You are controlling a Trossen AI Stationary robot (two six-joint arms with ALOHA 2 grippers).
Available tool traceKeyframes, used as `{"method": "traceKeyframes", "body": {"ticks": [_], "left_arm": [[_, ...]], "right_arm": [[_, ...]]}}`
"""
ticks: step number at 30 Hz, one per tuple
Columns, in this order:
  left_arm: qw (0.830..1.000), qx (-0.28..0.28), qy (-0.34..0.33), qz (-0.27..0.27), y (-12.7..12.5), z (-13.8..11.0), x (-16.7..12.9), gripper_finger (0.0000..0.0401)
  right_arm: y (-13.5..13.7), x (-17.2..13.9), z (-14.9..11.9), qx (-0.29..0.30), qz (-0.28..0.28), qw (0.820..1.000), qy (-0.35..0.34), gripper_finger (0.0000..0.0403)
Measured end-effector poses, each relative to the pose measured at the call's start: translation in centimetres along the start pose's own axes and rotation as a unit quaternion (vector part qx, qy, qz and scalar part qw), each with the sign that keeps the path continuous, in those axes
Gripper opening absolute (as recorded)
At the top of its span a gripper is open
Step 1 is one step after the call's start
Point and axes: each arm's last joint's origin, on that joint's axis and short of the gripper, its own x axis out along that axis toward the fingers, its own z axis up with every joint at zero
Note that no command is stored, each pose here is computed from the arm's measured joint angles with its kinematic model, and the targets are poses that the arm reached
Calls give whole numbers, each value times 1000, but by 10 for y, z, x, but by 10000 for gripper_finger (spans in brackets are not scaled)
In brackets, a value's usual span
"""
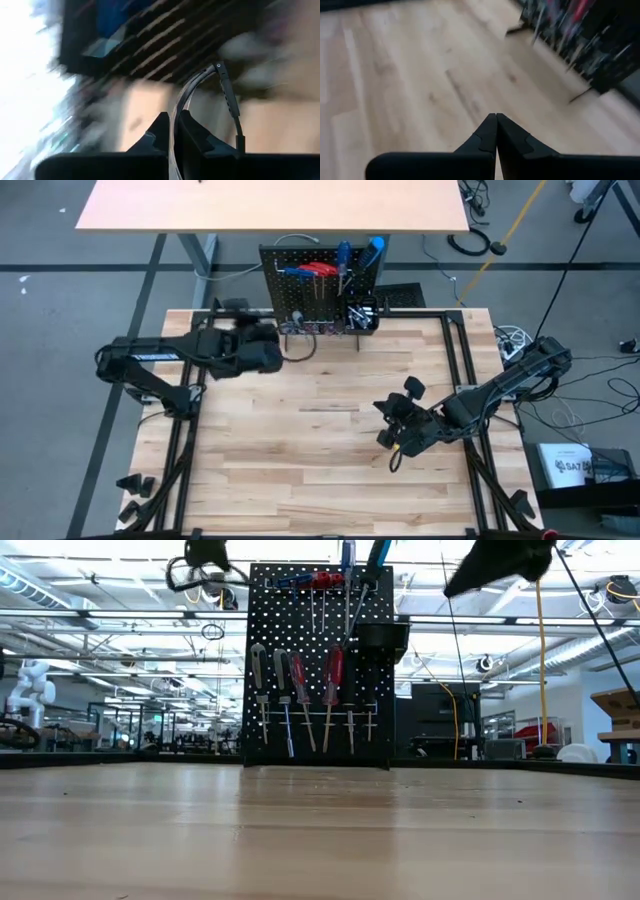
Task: Hang tools onto peg board
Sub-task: Hang the glasses on the pegboard
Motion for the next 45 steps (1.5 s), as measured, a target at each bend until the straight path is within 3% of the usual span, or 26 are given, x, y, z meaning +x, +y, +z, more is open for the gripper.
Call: {"method": "traceKeyframes", "body": {"ticks": [2, 3, 6, 9, 12, 15, 18, 20, 24, 29, 34, 45], "left_arm": [[993, 9, -71, -94, 4, 9, -4, 17], [989, -9, -102, -106, 9, 14, -5, 17], [977, -126, -162, -63, 34, 25, -6, 17], [943, -257, -208, -24, 67, 23, -7, 17], [934, -285, -214, 6, 73, 17, 1, 17], [929, -293, -224, 31, 61, 13, 16, 17], [894, -344, -278, 64, 52, 6, 23, 17], [883, -349, -296, 103, 40, 0, 30, 17], [885, -334, -295, 136, 5, -6, 38, 17], [898, -320, -268, 138, -14, -15, 47, 17], [886, -343, -273, 152, -7, -17, 49, 17], [904, -313, -241, 166, -12, -15, 64, 17]], "right_arm": [[0, 1, -2, 15, 18, 999, 27, 0], [1, 1, -2, 18, 28, 999, 35, 0], [3, 1, -1, 24, 43, 998, 38, 0], [2, 0, 0, 27, 27, 999, 19, 0], [1, 0, 0, 35, 8, 999, 4, 0], [3, -1, -12, 43, 3, 999, 3, 0], [1, 0, -35, 17, 0, 1000, 22, 0], [-8, -3, -43, -1, -13, 999, 36, 0], [-27, -9, -44, 50, -37, 998, 11, 0], [-40, -17, -35, 85, -32, 996, -17, 0], [-41, -12, -33, 78, -49, 996, -22, 0], [-40, 7, -34, 72, -72, 995, 9, 0]]}}
